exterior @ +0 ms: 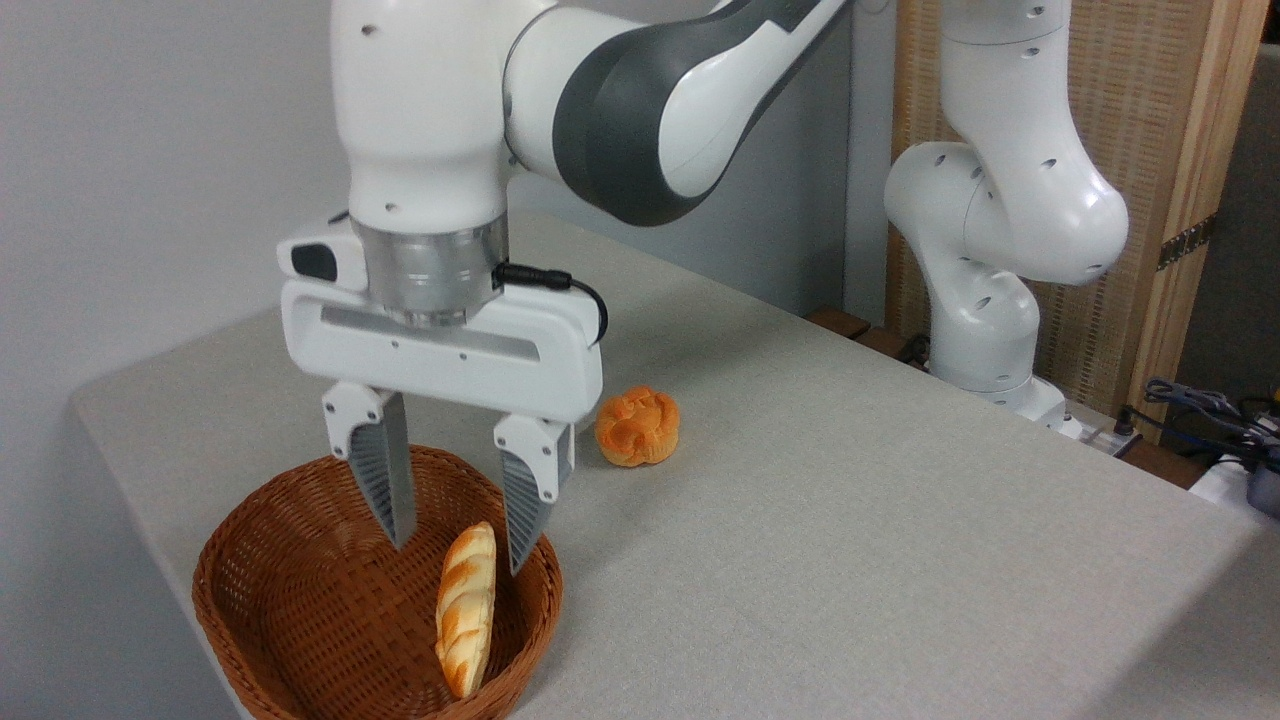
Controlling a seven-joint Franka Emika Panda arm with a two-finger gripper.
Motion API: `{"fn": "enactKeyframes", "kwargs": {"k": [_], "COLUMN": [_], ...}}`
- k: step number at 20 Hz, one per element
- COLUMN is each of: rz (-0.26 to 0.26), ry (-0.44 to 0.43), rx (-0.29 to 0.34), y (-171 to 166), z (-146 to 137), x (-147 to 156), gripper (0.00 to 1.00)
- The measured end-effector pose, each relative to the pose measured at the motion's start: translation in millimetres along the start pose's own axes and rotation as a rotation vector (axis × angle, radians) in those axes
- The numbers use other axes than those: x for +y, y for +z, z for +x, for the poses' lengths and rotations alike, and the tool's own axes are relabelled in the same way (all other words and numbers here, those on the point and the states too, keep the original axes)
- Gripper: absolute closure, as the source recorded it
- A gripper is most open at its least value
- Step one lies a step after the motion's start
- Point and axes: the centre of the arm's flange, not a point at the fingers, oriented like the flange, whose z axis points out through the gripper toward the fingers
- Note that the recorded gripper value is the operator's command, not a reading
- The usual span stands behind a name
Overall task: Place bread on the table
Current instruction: 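Lower the open gripper over the baguette in the basket, then close the gripper on the middle of the baguette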
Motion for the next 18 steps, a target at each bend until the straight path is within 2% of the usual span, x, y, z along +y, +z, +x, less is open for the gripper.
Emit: {"fn": "enactKeyframes", "kwargs": {"k": [2, 4, 9, 10, 12, 14, 15, 16, 18], "rz": [0.036, 0.048, 0.053, 0.052, 0.052, 0.05, 0.048, 0.047, 0.048], "ry": [0.023, 0.033, 0.041, 0.04, 0.032, 0.033, 0.033, 0.031, 0.029], "rx": [-0.033, -0.048, -0.049, -0.051, -0.049, -0.047, -0.046, -0.039, -0.021], "y": [15.9, 27.0, 43.8, 46.3, 49.9, 51.1, 51.6, 52.0, 52.1], "z": [1.2, 3.0, 8.1, 8.7, 10.4, 11.5, 12.2, 13.5, 16.2], "x": [-1.8, -1.9, -0.2, 0.9, 4.0, 7.8, 10.5, 12.6, 14.5], "gripper": [0.02, 0.02, 0.02, 0.05, 0.16, 0.4, 0.49, 0.53, 0.72]}}
